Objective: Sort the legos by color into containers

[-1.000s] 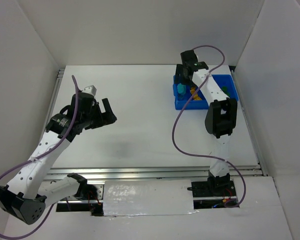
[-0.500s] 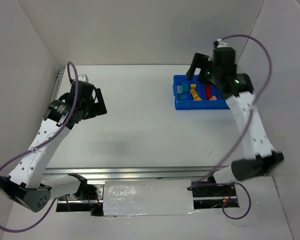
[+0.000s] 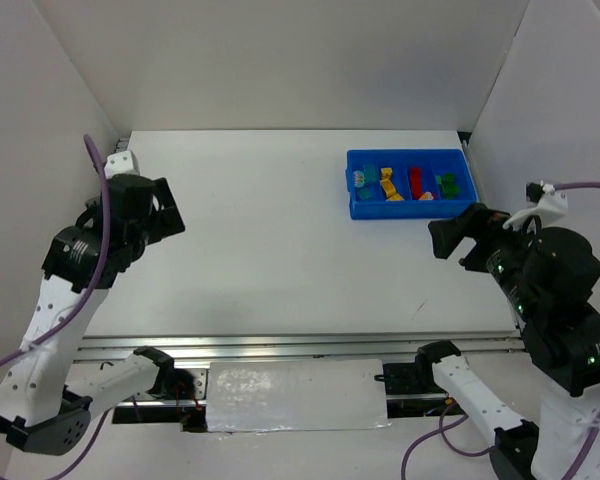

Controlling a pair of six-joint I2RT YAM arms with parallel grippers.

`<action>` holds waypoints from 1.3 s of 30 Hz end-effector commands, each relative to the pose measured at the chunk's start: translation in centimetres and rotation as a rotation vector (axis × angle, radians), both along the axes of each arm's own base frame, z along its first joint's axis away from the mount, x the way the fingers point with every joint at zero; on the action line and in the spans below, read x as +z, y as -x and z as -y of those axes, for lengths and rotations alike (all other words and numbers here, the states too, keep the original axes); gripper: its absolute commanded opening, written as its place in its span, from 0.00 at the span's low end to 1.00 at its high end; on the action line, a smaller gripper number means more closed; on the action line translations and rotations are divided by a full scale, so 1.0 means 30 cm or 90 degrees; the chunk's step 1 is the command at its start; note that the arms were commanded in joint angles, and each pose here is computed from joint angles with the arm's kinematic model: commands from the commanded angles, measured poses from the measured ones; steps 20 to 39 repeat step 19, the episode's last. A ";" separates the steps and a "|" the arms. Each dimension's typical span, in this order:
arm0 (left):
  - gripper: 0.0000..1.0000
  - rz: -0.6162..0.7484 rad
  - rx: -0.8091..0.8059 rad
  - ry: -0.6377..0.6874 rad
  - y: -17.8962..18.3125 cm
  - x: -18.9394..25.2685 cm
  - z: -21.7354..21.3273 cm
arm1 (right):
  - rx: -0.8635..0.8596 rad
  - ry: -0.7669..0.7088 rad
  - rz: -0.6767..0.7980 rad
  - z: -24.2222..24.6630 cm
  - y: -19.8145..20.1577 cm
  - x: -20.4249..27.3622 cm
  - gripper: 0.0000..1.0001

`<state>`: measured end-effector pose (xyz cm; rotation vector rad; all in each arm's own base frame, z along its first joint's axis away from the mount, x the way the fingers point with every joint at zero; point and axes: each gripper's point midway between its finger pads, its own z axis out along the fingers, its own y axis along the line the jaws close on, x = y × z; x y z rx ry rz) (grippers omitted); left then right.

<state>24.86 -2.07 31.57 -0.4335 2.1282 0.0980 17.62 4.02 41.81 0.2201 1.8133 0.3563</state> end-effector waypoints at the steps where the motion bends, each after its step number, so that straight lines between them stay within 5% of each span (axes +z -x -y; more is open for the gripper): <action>1: 1.00 0.027 0.002 -0.024 0.033 0.024 -0.039 | -0.020 -0.004 -0.040 0.031 0.088 -0.073 1.00; 16: 1.00 0.078 0.058 -0.030 0.212 -0.055 -0.155 | -0.027 -0.039 -0.022 0.062 0.246 -0.096 1.00; 39: 1.00 0.085 0.052 -0.010 0.221 -0.051 -0.144 | -0.022 -0.035 -0.015 0.061 0.253 -0.115 1.00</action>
